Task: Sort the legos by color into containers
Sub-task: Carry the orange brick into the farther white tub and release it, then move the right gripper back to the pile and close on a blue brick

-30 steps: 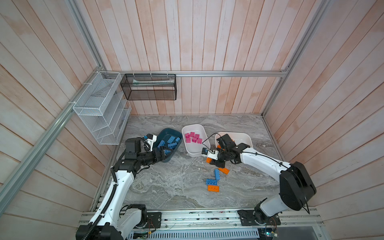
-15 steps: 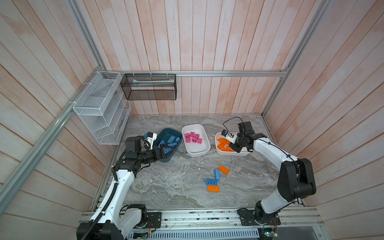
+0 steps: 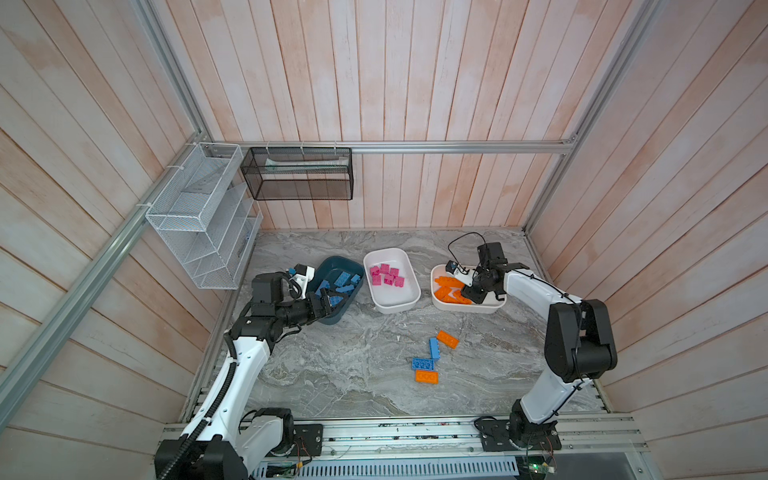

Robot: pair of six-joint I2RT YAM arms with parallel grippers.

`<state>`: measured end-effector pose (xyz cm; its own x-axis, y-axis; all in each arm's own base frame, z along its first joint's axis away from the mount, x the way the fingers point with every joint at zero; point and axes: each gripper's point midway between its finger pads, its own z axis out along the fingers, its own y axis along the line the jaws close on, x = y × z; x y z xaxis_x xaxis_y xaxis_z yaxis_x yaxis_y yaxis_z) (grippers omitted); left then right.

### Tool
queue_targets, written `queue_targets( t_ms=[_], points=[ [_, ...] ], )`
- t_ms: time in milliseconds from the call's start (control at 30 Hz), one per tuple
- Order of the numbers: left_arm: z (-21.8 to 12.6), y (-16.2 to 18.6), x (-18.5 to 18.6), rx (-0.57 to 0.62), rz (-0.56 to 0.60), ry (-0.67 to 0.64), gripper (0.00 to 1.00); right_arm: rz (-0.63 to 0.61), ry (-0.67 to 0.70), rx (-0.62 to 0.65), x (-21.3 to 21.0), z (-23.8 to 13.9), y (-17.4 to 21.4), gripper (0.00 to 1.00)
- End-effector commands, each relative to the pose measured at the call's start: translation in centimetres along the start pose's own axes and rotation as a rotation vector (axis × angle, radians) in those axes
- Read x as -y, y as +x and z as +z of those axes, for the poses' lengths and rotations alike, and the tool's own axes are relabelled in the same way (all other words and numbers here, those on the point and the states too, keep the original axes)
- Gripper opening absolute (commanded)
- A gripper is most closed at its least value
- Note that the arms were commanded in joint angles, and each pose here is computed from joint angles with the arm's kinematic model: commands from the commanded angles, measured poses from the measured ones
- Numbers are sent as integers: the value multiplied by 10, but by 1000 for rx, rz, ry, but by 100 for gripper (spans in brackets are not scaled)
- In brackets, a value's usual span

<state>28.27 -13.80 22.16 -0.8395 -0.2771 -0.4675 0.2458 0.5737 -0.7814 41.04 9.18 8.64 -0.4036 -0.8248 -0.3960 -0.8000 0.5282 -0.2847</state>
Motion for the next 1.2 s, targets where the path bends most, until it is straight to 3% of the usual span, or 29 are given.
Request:
queue_targets(
  t_ms=[0,100,333,633,900,1167],
  points=[
    [-1,-2,3,-6,27,8,100,29,-36,106,-8,-32,-26,55],
    [0,0,0,-11,25,4,100,32,-80,198,-32,-59,-44,56],
    [2,2,-3,-21,22,2,100,-94,-210,304,-135,-93,-60,60],
    [3,4,-4,-19,20,1,100,-218,-426,251,-242,-80,-44,61],
    [-1,8,-5,-18,24,-10,100,-332,-528,165,-290,-56,-23,61],
    [0,11,-7,-23,17,-14,100,-365,-481,49,-283,-33,-6,58]
  ],
)
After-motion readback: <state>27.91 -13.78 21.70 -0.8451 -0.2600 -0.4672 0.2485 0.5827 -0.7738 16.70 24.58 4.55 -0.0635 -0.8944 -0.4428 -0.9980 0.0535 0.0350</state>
